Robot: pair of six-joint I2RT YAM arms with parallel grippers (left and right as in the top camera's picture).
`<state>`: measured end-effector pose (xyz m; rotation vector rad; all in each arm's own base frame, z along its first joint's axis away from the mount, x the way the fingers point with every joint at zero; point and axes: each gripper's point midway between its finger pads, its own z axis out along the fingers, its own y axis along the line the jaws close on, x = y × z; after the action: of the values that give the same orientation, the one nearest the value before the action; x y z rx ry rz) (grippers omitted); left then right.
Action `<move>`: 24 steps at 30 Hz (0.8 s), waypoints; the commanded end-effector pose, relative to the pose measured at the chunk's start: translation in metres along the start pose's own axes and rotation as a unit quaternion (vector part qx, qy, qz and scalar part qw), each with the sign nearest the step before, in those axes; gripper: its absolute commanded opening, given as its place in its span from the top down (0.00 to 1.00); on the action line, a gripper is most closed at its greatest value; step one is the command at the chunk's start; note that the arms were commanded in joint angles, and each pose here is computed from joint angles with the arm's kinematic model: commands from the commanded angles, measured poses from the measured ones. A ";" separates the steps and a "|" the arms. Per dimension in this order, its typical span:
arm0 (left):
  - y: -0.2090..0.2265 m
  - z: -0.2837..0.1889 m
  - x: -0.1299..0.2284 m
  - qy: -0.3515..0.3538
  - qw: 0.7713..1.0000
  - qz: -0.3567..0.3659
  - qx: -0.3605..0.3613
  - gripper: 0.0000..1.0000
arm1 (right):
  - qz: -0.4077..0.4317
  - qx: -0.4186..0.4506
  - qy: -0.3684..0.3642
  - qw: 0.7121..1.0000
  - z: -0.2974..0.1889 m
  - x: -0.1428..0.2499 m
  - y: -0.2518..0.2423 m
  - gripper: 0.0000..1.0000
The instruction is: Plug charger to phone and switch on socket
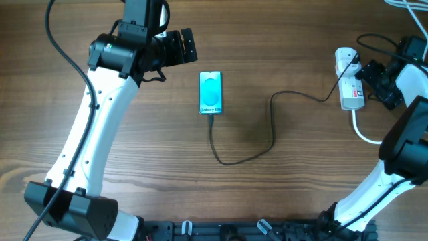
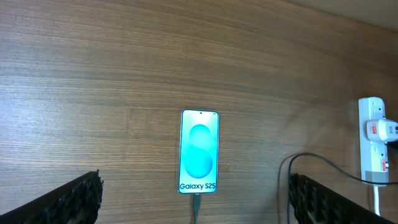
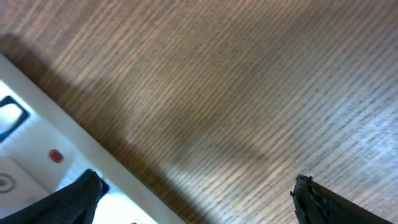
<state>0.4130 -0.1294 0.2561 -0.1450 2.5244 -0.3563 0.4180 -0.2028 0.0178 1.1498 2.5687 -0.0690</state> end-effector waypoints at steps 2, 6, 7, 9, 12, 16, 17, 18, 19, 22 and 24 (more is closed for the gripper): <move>0.004 0.004 0.000 0.001 1.000 -0.006 -0.009 0.00 | -0.007 -0.014 0.020 1.000 0.009 0.010 0.004 0.00; 0.005 0.004 0.000 0.001 1.000 -0.006 -0.009 0.00 | -0.007 -0.015 0.019 1.000 0.009 0.010 0.004 0.00; 0.005 0.004 0.000 0.001 1.000 -0.006 -0.009 0.00 | -0.007 -0.017 0.020 1.000 0.009 0.010 0.005 0.00; 0.004 0.004 0.000 0.001 1.000 -0.006 -0.009 0.00 | -0.007 -0.017 0.020 1.000 0.009 0.010 0.005 0.00; 0.005 0.004 0.000 0.001 1.000 -0.006 -0.009 0.00 | -0.007 -0.024 0.024 0.999 0.010 0.012 0.007 0.01; 0.004 0.004 0.000 0.001 1.000 -0.006 -0.009 0.00 | -0.007 -0.026 0.031 0.999 0.015 0.015 0.007 0.00; 0.004 0.004 0.000 0.001 1.000 -0.006 -0.009 0.00 | -0.007 -0.025 0.035 0.999 0.018 0.017 0.007 0.00; 0.004 0.004 0.000 0.001 1.000 -0.006 -0.009 0.00 | -0.009 -0.031 0.040 0.999 0.020 0.019 0.009 0.00; 0.004 0.004 0.000 0.001 1.000 -0.006 -0.009 0.00 | -0.016 -0.040 0.045 0.998 0.023 0.021 0.012 0.00; 0.004 0.004 0.000 0.001 1.000 -0.006 -0.009 0.00 | -0.017 -0.045 0.049 0.998 0.024 0.023 0.013 0.00; 0.005 0.004 0.000 0.001 1.000 -0.006 -0.009 0.00 | -0.017 -0.045 0.049 0.998 0.024 0.023 0.014 0.00</move>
<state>0.4130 -0.1294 0.2561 -0.1450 2.5244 -0.3563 0.4252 -0.2010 0.0136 1.1420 2.5539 0.0213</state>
